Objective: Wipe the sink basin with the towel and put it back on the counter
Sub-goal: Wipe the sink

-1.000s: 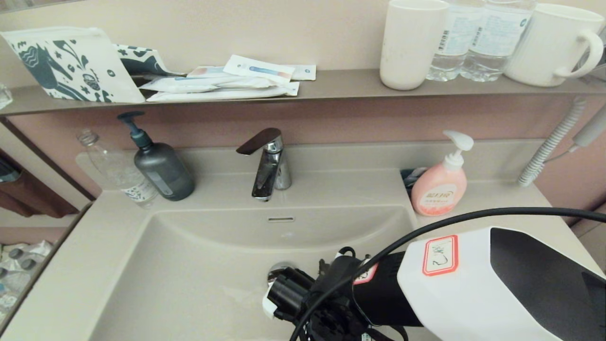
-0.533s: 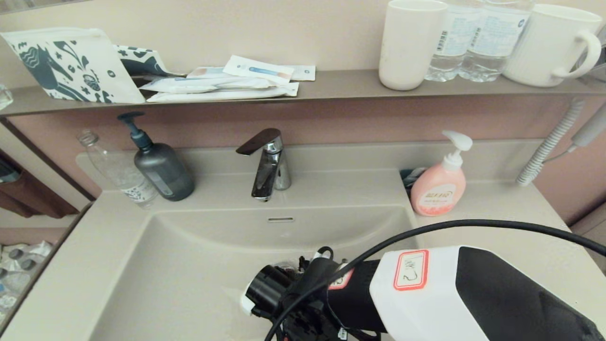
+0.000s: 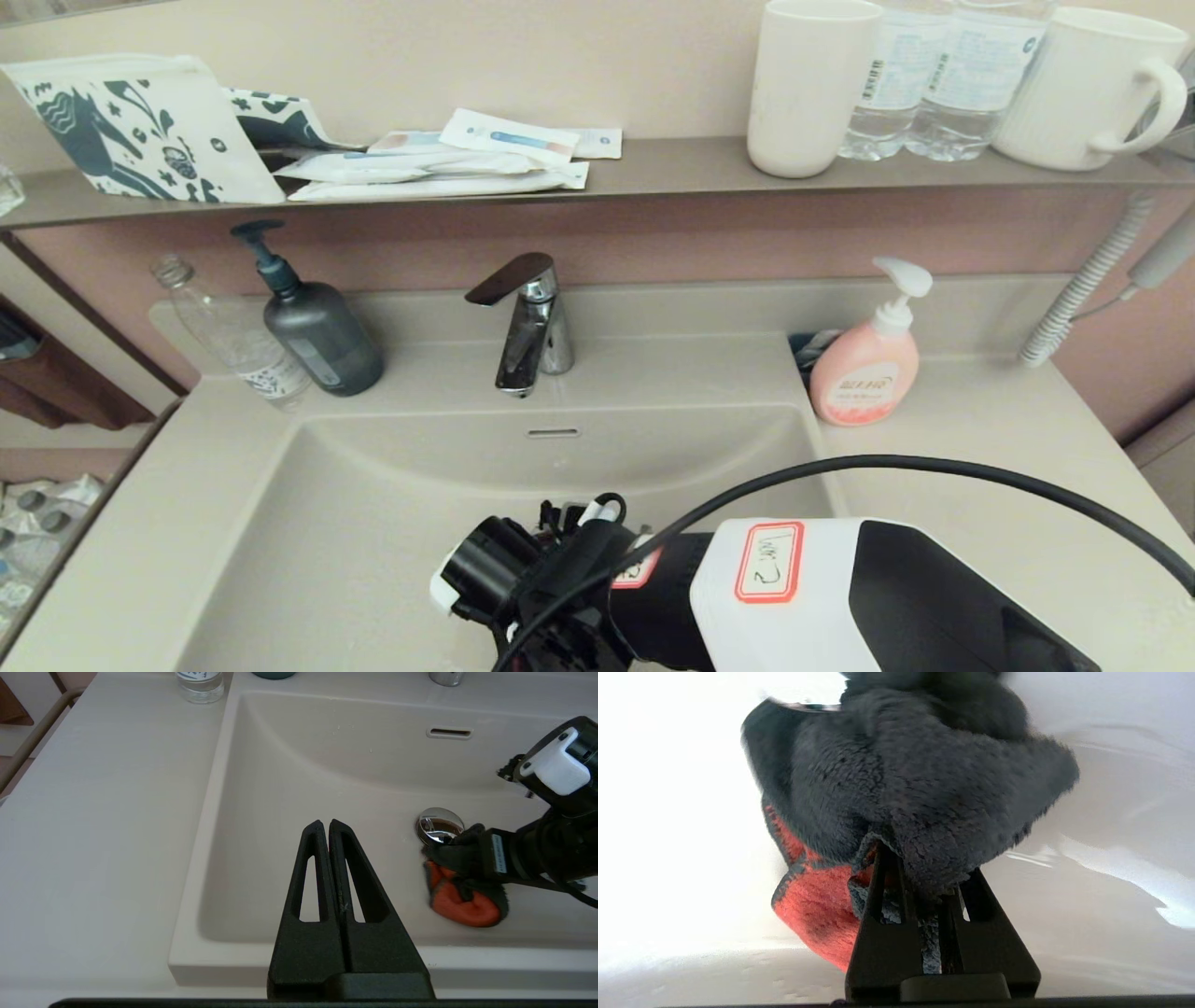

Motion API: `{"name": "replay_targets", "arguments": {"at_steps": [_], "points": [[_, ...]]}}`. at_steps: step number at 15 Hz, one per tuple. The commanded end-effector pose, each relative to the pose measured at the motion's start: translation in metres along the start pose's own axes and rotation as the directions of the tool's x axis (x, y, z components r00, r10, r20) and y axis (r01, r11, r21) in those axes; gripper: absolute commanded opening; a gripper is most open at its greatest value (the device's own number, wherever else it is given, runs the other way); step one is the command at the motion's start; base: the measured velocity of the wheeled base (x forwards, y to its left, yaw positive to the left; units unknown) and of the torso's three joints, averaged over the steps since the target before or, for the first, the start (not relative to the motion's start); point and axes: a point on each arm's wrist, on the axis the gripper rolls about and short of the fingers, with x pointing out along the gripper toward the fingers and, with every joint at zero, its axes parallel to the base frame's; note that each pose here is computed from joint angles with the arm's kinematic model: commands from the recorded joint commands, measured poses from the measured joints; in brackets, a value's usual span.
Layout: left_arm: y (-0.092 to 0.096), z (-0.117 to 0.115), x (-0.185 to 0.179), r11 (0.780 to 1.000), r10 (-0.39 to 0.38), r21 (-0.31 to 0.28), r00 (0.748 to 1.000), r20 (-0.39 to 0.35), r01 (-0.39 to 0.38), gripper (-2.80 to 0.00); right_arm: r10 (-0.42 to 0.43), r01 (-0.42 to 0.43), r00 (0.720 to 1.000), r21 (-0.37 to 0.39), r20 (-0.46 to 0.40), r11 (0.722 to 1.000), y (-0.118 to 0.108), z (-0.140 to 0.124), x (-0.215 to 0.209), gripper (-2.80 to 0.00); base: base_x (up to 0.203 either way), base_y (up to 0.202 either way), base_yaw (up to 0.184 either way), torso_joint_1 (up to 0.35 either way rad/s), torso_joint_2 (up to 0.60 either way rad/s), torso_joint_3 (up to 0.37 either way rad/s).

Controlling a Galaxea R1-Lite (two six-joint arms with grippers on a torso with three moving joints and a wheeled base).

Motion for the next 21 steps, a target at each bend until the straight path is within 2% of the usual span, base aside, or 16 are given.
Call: {"name": "replay_targets", "arguments": {"at_steps": [1,3,7,9,16,18,21], "points": [[0.0,0.0,0.0,1.0,0.002,0.0,1.0,0.0,-0.002,-2.8,0.046,-0.046,0.999,0.002,-0.007,0.999,0.005,-0.002,0.004,-2.8,0.0,0.0,0.0,0.0,0.0,0.0],[0.0,0.0,0.0,1.0,0.001,-0.001,1.0,-0.001,-0.001,-2.8,0.12,-0.12,0.993,-0.013,0.023,0.993,0.012,0.003,0.001,-2.8,0.0,0.0,0.0,0.0,0.0,0.0],[0.0,0.0,0.0,1.0,0.001,-0.001,1.0,-0.001,-0.001,-2.8,0.214,-0.213,0.973,-0.019,0.091,0.977,0.019,0.019,-0.014,-2.8,0.0,0.0,0.0,0.0,0.0,0.0],[0.0,0.0,0.0,1.0,0.0,0.0,1.0,0.0,0.0,-2.8,0.235,-0.231,0.966,-0.045,0.106,0.972,0.022,0.02,-0.021,-2.8,0.0,0.0,0.0,0.0,0.0,0.0],[0.0,0.0,0.0,1.0,0.001,-0.001,1.0,-0.001,-0.001,-2.8,0.31,-0.308,0.937,-0.036,0.16,0.951,0.028,0.034,-0.052,-2.8,0.0,0.0,0.0,0.0,0.0,0.0],[0.0,0.0,0.0,1.0,0.002,0.0,1.0,-0.001,-0.002,-2.8,0.315,-0.309,0.934,-0.061,0.168,0.949,0.028,0.035,-0.056,-2.8,0.0,0.0,0.0,0.0,0.0,0.0],[0.0,0.0,0.0,1.0,0.001,-0.001,1.0,-0.001,-0.001,-2.8,0.334,-0.333,0.919,-0.044,0.208,0.942,0.028,0.044,-0.059,-2.8,0.0,0.0,0.0,0.0,0.0,0.0]]}}
